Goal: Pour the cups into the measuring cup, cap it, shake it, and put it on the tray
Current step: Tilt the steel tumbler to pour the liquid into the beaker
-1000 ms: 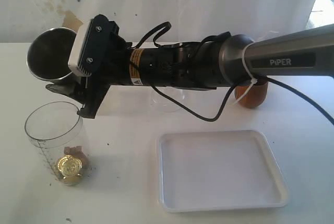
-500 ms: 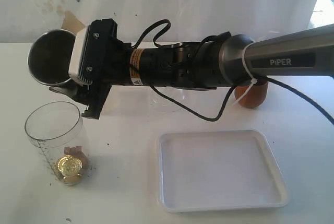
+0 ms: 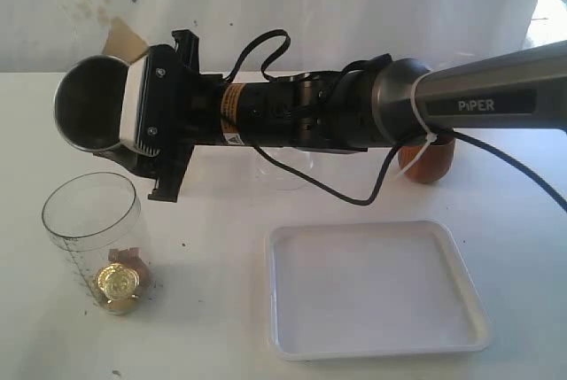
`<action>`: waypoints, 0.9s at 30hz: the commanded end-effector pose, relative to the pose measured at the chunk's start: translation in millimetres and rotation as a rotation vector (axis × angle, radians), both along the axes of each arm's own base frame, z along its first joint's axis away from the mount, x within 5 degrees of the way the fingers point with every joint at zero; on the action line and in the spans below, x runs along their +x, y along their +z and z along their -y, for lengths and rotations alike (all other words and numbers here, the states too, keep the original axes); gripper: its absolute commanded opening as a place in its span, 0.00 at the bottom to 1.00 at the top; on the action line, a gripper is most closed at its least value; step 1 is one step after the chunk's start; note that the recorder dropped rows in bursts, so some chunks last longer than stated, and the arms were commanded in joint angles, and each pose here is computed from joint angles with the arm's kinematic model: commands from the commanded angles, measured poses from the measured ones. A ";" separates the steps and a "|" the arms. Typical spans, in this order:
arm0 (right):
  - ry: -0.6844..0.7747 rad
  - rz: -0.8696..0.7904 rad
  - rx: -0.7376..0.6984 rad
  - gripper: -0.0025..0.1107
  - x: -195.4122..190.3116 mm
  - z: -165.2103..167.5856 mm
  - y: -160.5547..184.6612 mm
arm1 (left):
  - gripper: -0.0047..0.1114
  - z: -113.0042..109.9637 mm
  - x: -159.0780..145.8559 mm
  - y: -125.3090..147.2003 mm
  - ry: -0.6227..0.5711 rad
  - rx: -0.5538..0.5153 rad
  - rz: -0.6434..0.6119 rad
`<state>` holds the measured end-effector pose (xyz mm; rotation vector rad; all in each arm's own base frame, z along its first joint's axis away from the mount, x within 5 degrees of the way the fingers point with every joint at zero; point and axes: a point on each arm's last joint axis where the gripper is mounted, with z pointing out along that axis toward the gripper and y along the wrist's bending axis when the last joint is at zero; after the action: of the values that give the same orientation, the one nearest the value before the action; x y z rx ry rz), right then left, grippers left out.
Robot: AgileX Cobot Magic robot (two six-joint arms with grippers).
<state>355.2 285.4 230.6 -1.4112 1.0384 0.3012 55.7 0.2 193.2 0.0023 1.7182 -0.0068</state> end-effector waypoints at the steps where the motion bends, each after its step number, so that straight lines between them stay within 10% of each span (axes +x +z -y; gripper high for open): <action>1: 0.025 0.057 0.056 0.02 -3.1 -2.0 17.7 | 0.04 0.1 -0.1 -1.1 -0.001 -0.001 0.002; 27: 0.048 0.222 -0.028 0.02 -3.7 -3.1 16.9 | 0.04 0.1 -0.1 -1.1 -0.001 -0.001 0.002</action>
<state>355.2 285.4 230.6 -1.5002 0.8916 0.1577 55.7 0.2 193.2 0.0023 1.7182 -0.0068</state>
